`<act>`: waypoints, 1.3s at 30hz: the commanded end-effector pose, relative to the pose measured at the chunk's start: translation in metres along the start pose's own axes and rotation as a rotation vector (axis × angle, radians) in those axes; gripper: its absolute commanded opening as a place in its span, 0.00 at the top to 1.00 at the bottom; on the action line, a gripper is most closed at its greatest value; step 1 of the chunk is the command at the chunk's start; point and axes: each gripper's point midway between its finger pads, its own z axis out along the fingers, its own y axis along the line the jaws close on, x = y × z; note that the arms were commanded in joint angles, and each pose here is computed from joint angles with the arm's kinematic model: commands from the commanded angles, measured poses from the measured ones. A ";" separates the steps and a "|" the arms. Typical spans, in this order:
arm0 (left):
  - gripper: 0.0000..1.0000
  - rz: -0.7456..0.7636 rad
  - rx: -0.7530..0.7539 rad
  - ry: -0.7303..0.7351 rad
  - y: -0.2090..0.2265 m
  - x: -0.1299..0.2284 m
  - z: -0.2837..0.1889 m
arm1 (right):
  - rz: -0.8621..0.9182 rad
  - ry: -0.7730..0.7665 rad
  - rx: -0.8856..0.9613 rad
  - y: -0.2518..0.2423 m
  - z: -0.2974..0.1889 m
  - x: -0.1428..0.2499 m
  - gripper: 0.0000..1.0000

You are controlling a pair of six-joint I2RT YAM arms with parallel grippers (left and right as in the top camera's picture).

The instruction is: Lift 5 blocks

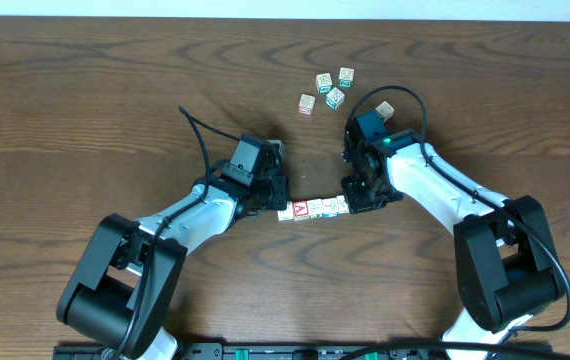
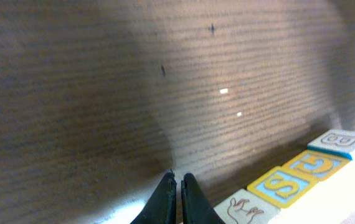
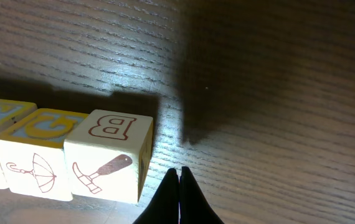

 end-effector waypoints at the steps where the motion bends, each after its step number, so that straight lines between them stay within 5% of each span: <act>1: 0.93 -0.006 0.008 0.022 -0.001 0.006 0.000 | 0.010 -0.007 0.012 -0.001 -0.002 0.000 0.99; 39: 0.93 -0.006 0.015 0.009 -0.003 0.001 0.000 | 0.010 -0.007 0.012 -0.001 -0.002 0.000 0.99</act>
